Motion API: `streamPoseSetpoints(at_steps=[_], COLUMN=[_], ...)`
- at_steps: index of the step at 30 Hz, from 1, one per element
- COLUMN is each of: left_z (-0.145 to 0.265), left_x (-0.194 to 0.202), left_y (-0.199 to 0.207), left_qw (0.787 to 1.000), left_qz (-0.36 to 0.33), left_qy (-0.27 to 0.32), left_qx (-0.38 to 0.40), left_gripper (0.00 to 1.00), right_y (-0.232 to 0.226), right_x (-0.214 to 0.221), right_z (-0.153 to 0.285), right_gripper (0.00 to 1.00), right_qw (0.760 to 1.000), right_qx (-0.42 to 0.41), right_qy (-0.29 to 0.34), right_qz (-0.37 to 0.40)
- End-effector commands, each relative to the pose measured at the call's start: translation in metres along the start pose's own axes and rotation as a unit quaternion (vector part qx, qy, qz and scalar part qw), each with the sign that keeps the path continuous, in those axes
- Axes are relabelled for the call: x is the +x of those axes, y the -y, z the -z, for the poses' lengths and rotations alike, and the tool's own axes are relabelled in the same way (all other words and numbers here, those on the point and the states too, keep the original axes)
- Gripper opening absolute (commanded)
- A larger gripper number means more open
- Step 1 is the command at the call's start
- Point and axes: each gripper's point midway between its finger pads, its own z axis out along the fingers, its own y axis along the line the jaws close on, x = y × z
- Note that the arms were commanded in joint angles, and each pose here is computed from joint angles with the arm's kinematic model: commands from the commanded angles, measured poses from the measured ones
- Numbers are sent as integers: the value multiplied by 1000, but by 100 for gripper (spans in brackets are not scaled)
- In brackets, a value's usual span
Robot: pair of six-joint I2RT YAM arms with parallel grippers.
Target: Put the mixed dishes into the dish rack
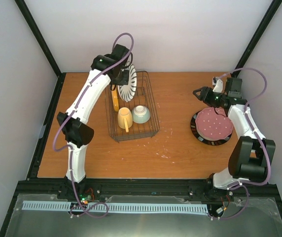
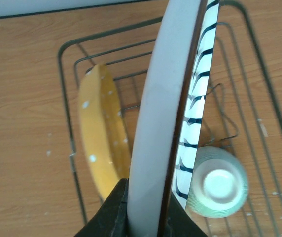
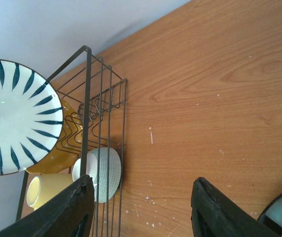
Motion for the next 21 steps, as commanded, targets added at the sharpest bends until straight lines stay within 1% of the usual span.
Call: streamPoseSetpoints(at_steps=[1, 5, 7, 10, 17, 21], left_z=[30, 19, 15, 6, -22, -28], left_x=[-18, -10, -8, -7, 3, 11], left_y=[-27, -39, -49, -54, -50, -54], left_qw=[996, 994, 990, 986, 985, 983], left_qz=[33, 19, 4, -18, -29, -27], left_qy=[55, 43, 42, 35, 7, -6], left_qx=[-60, -103, -136, -162, -170, -180], left_gripper=[1, 1, 1, 1, 1, 1], right_y=[-6, -4, -2, 1, 6, 9], right_x=[-12, -14, -14, -12, -12, -9], right_z=[-8, -14, -15, -18, -24, -28], right_gripper=[53, 53, 53, 53, 53, 53], right_qw=[1000, 999, 999, 999, 999, 999], right_qx=[-5, -9, -7, -5, -4, -8], right_qy=[3, -4, -8, -13, -18, -23], right_qz=[30, 37, 41, 42, 39, 31])
